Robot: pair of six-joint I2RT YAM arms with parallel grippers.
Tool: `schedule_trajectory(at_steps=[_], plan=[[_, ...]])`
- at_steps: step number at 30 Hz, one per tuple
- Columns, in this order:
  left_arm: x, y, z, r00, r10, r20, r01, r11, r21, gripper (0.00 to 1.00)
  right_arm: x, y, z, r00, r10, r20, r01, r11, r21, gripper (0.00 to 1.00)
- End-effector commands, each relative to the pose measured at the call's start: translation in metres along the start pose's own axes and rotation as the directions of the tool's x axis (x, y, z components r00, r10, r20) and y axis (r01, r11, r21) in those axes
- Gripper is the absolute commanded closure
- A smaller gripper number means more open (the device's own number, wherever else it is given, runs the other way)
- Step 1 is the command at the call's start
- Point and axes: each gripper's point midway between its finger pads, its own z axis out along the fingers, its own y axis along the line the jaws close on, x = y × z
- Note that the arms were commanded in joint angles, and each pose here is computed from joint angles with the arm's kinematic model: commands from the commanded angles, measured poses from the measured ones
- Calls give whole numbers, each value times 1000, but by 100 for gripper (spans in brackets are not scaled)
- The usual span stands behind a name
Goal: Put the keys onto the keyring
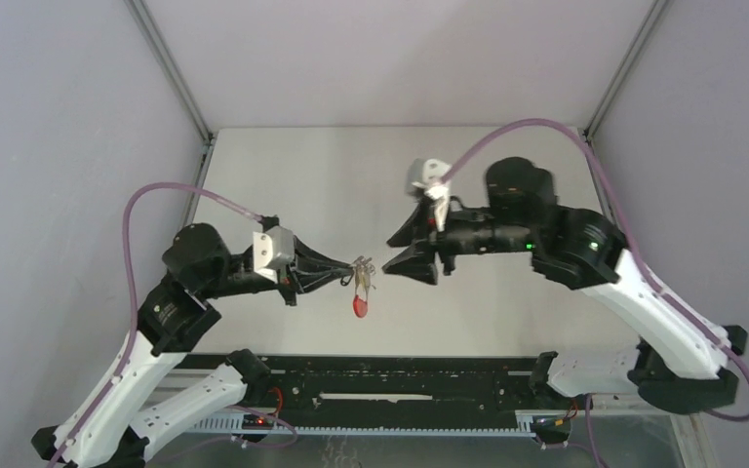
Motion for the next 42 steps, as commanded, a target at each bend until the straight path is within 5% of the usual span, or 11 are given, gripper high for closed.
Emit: schedule_trajectory(at_steps=[1,11,20,26,42], plan=[[-54,12,0,981,-9,194,25,997,-77,100,-56,-5,-34,960,-21,279,2,998,69,43],[-95,10,2,953,12,303,-1,999,-36,100,-65,12,-40,900,81,428,-31,992,-123,43],[-102,-1,0,944,52,326,-58,998,9,100,-67,13,-30,901,169,399,-83,971,-225,46],[-102,-1,-2,943,50,329,-54,999,4,100,-65,14,-25,906,188,379,-93,963,-255,62],[-101,-5,-4,942,54,330,-61,998,11,100,-66,13,-16,903,230,364,-122,947,-296,64]])
